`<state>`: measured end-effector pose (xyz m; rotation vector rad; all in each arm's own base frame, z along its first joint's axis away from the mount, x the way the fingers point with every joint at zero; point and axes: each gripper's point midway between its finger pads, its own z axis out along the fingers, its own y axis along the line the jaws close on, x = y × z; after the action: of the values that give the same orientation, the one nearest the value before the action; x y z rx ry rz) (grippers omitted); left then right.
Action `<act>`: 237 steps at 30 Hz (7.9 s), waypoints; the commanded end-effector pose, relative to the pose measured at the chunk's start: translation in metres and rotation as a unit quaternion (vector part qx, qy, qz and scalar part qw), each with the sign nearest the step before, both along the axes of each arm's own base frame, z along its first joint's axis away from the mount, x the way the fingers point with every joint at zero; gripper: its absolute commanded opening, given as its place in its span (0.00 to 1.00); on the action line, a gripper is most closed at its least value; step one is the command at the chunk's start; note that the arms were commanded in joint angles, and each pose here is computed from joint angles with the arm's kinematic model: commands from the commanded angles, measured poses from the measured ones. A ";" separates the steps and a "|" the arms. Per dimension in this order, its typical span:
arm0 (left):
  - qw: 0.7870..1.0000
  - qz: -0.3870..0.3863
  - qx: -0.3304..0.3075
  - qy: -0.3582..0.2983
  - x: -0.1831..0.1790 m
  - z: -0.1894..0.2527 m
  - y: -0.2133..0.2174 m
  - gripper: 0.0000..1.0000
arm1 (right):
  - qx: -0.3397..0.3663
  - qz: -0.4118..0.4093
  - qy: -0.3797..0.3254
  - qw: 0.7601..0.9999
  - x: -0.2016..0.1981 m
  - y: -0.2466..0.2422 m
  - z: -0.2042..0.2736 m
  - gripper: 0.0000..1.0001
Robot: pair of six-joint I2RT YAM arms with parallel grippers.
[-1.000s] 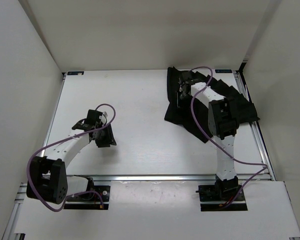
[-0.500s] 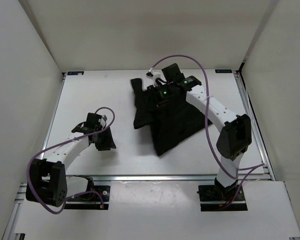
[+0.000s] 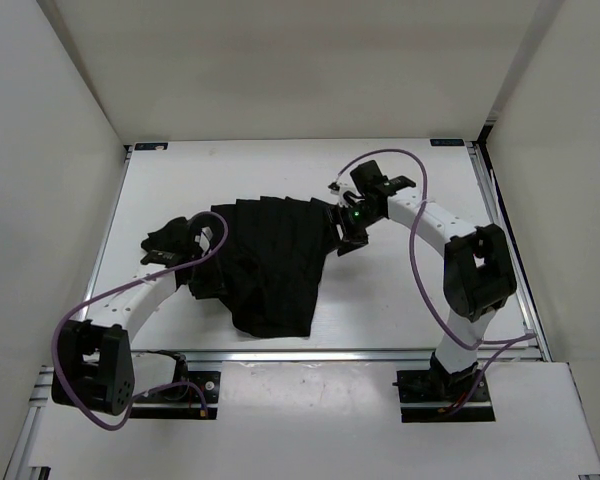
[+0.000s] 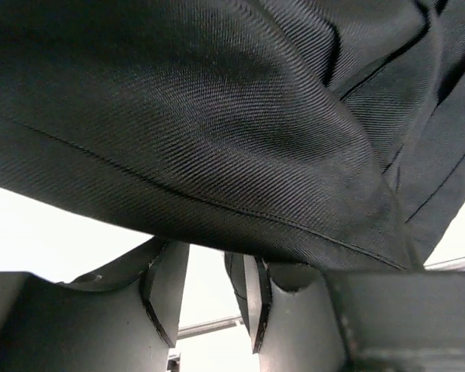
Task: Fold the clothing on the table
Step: Flatten the skirt out, then fold the skirt
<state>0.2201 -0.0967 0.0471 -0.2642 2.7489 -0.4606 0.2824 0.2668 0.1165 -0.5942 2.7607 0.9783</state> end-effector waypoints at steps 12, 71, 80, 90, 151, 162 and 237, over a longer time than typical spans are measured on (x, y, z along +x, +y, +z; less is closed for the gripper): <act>1.000 0.010 -0.005 -0.026 0.006 0.020 0.006 0.42 | 0.023 0.084 0.070 0.994 0.012 0.075 -0.077 0.56; 0.985 -0.013 -0.149 -0.089 0.117 0.069 -0.111 0.57 | 0.173 -0.076 0.013 0.982 0.116 0.103 0.006 0.44; 0.988 0.012 -0.116 -0.100 0.124 0.075 -0.132 0.52 | 0.166 -0.135 -0.072 0.974 0.096 0.031 0.067 0.46; 0.994 0.034 -0.033 -0.101 0.140 0.059 -0.151 0.58 | 0.124 -0.205 -0.082 0.967 0.046 -0.040 0.049 0.47; 0.983 0.061 -0.107 -0.137 0.129 0.101 -0.118 0.00 | -0.079 -0.155 0.025 0.984 -0.056 -0.051 -0.051 0.01; 0.984 0.059 -0.106 -0.132 0.125 0.095 -0.116 0.00 | -0.177 -0.172 0.005 0.969 -0.062 -0.074 -0.086 0.00; 0.974 0.098 -0.171 -0.108 0.111 0.084 -0.094 0.00 | -0.115 -0.062 -0.028 0.991 -0.005 -0.011 -0.037 0.00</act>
<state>0.3169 -0.1907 0.1122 -0.5366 2.4639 -0.8274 0.2901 0.2311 0.0644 -0.3830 2.8464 0.4869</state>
